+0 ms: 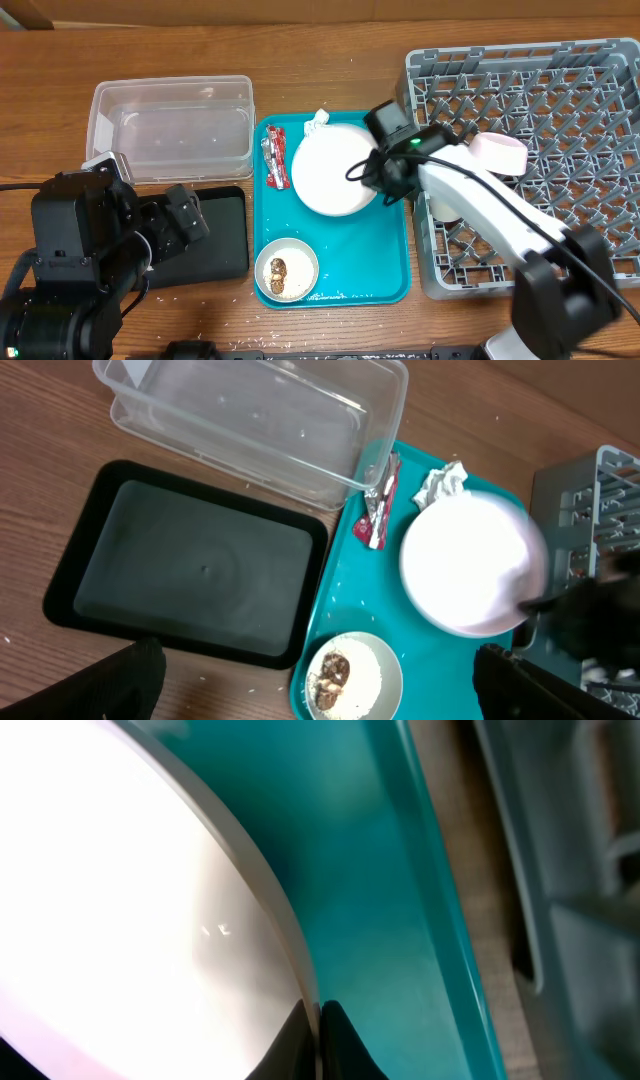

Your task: Sort waste into correct bins and load items into the dishwasher

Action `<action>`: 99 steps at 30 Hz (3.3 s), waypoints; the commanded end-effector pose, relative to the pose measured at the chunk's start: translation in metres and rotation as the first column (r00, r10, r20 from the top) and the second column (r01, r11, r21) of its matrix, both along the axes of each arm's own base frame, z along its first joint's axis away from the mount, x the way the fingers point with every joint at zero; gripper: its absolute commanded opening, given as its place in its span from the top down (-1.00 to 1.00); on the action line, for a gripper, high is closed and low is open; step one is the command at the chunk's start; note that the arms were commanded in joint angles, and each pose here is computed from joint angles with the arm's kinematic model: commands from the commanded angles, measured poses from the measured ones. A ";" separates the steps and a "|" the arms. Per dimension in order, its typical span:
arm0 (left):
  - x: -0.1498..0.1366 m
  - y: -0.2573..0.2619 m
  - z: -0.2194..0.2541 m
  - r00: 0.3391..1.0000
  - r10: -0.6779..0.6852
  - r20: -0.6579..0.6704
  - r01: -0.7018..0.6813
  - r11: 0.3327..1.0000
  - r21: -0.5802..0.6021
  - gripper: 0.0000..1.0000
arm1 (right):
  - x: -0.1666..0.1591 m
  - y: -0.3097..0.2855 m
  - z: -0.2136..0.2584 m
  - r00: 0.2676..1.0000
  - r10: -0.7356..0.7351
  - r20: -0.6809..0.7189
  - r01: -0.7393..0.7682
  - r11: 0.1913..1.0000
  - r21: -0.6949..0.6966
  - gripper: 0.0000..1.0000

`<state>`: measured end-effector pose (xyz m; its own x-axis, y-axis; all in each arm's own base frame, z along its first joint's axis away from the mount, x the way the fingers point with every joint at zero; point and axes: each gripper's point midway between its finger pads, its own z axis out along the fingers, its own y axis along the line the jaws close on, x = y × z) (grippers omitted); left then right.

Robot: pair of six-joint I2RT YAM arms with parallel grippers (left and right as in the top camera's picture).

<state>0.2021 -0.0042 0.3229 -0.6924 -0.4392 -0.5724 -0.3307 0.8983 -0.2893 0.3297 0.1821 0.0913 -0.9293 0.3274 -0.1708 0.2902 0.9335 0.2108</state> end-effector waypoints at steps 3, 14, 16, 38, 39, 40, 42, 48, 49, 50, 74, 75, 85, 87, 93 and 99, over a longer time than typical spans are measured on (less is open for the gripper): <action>0.000 0.002 0.005 1.000 0.023 0.017 -0.023 1.000 -0.004 -1.00 | 0.022 -0.026 0.091 0.950 0.117 0.288 -0.090 0.990 -0.105 0.92; 0.000 0.002 0.005 1.000 0.023 0.016 -0.023 1.000 -0.004 -1.00 | 0.018 -0.238 0.203 0.741 -0.149 0.654 0.620 0.526 -0.582 0.92; 0.000 0.002 0.005 1.000 0.023 0.016 -0.023 1.000 -0.004 -1.00 | 0.013 -0.263 0.205 0.727 -0.188 0.660 0.661 0.452 -0.599 0.92; 0.000 0.002 0.005 1.000 0.023 0.016 -0.023 1.000 -0.004 -1.00 | 0.018 -0.332 0.137 0.852 -0.219 0.475 0.515 0.193 -0.835 0.92; 0.000 0.002 0.005 1.000 0.023 0.016 -0.023 1.000 -0.004 -1.00 | 0.021 -0.333 0.140 0.851 -0.210 0.481 0.518 0.184 -0.836 0.92; 0.000 0.002 0.005 1.000 0.023 0.016 -0.023 1.000 -0.004 -1.00 | 0.023 -0.334 0.145 0.852 -0.199 0.485 0.517 0.168 -0.839 0.92; 0.000 0.002 0.005 1.000 0.023 0.016 -0.023 1.000 -0.004 -1.00 | 0.028 -0.334 0.151 0.862 -0.176 0.476 0.501 0.154 -0.851 0.92; 0.000 0.002 0.005 1.000 0.023 0.016 -0.023 1.000 -0.004 -1.00 | 0.027 -0.330 0.134 0.901 -0.165 0.401 0.430 0.223 -0.875 0.92; 0.000 0.002 0.005 1.000 0.023 0.016 -0.023 1.000 -0.004 -1.00 | 0.026 -0.330 0.130 0.905 -0.165 0.392 0.421 0.223 -0.879 0.92; 0.000 0.002 0.005 1.000 0.023 0.016 -0.023 1.000 -0.004 -1.00 | 0.023 -0.330 0.125 0.910 -0.164 0.380 0.409 0.222 -0.885 0.92; 0.000 0.002 0.005 1.000 0.023 0.016 -0.023 1.000 -0.004 -1.00 | 0.020 -0.098 0.129 0.823 0.382 0.422 -0.018 0.759 -0.651 -0.32; 0.000 0.002 0.005 1.000 0.023 0.016 -0.023 1.000 -0.004 -1.00 | 0.015 -0.077 0.121 0.815 0.398 0.422 -0.086 0.802 -0.591 -0.30; 0.000 0.002 0.005 1.000 0.023 0.016 -0.023 1.000 -0.004 -1.00 | -0.038 0.078 0.059 0.828 0.461 0.321 -0.511 0.855 0.089 -0.21; 0.000 0.002 0.005 1.000 0.023 0.016 -0.023 1.000 -0.004 -1.00 | -0.031 0.076 0.059 0.831 0.447 0.330 -0.499 0.862 0.091 -0.24; 0.000 0.002 0.005 1.000 0.023 0.016 -0.023 1.000 -0.004 -1.00 | -0.020 0.073 0.056 0.835 0.432 0.341 -0.487 0.868 0.091 -0.15; 0.000 0.002 0.005 1.000 0.023 0.016 -0.023 1.000 -0.004 -1.00 | -0.046 0.084 0.045 0.797 0.539 0.272 -0.591 0.789 0.167 -0.89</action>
